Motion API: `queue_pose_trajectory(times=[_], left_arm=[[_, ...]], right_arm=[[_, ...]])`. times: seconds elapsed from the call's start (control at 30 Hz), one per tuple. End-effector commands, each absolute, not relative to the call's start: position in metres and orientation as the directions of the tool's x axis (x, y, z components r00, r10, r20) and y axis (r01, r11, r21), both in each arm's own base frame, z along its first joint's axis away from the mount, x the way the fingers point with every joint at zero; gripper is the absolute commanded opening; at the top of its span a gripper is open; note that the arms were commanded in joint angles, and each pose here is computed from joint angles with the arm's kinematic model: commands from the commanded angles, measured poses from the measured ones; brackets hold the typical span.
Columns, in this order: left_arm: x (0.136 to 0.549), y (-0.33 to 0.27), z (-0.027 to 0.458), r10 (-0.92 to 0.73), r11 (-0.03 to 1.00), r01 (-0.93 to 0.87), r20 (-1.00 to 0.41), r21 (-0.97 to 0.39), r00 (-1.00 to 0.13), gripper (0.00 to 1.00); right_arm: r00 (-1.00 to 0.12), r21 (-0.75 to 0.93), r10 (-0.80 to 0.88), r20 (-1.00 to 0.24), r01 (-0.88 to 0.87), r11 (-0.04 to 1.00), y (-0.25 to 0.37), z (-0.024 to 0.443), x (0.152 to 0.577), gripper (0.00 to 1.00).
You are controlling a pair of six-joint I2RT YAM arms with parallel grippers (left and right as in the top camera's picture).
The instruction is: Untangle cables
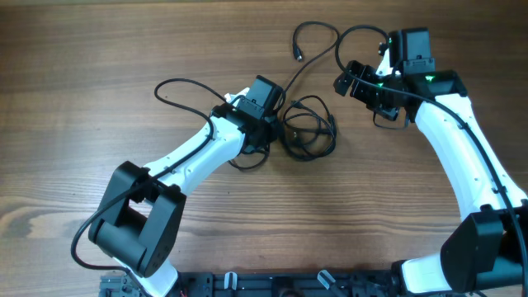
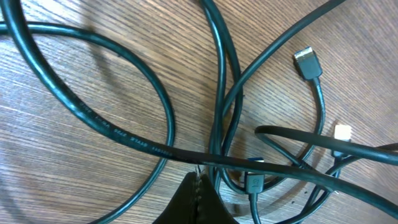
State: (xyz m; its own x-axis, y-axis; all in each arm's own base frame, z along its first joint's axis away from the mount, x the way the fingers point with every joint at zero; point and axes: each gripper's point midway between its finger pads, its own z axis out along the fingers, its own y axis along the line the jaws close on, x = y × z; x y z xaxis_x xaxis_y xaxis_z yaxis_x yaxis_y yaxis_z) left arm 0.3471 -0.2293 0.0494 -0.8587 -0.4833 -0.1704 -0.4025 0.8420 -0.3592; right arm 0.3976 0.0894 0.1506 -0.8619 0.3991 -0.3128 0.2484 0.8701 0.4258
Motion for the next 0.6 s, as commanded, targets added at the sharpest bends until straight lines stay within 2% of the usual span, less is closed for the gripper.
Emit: queue_pose_trajectory(times=[0.0, 0.17, 0.27, 0.47, 0.57], left_arm=[[0.346, -0.229, 0.049, -0.467, 0.853, -0.390, -0.175, -0.347, -0.867, 0.04], [0.342, -0.233, 0.065, -0.408, 0.846, -0.328, -0.115, -0.420, -0.906, 0.04], [0.331, -0.216, 0.063, -0.363, 0.864, -0.313, -0.058, -0.395, -0.930, 0.04], [0.330, -0.213, 0.071, -0.245, 0.850, -0.207, -0.015, -0.485, -0.969, 0.04], [0.332, -0.211, 0.076, -0.239, 0.843, -0.196, -0.023, -0.502, -0.971, 0.04]], right_arm=[[-0.858, 0.442, 0.405, -0.317, 0.244, 0.863, 0.090, 0.158, 0.396, 1.00], [-0.870, 0.455, 0.379, -0.315, 0.212, 0.865, 0.095, 0.159, 0.394, 1.00], [-0.871, 0.465, 0.377, -0.314, 0.204, 0.861, 0.097, 0.161, 0.395, 1.00], [-0.883, 0.454, 0.376, -0.282, 0.223, 0.863, 0.096, 0.156, 0.387, 1.00], [-0.885, 0.451, 0.375, -0.277, 0.225, 0.864, 0.096, 0.155, 0.386, 1.00]])
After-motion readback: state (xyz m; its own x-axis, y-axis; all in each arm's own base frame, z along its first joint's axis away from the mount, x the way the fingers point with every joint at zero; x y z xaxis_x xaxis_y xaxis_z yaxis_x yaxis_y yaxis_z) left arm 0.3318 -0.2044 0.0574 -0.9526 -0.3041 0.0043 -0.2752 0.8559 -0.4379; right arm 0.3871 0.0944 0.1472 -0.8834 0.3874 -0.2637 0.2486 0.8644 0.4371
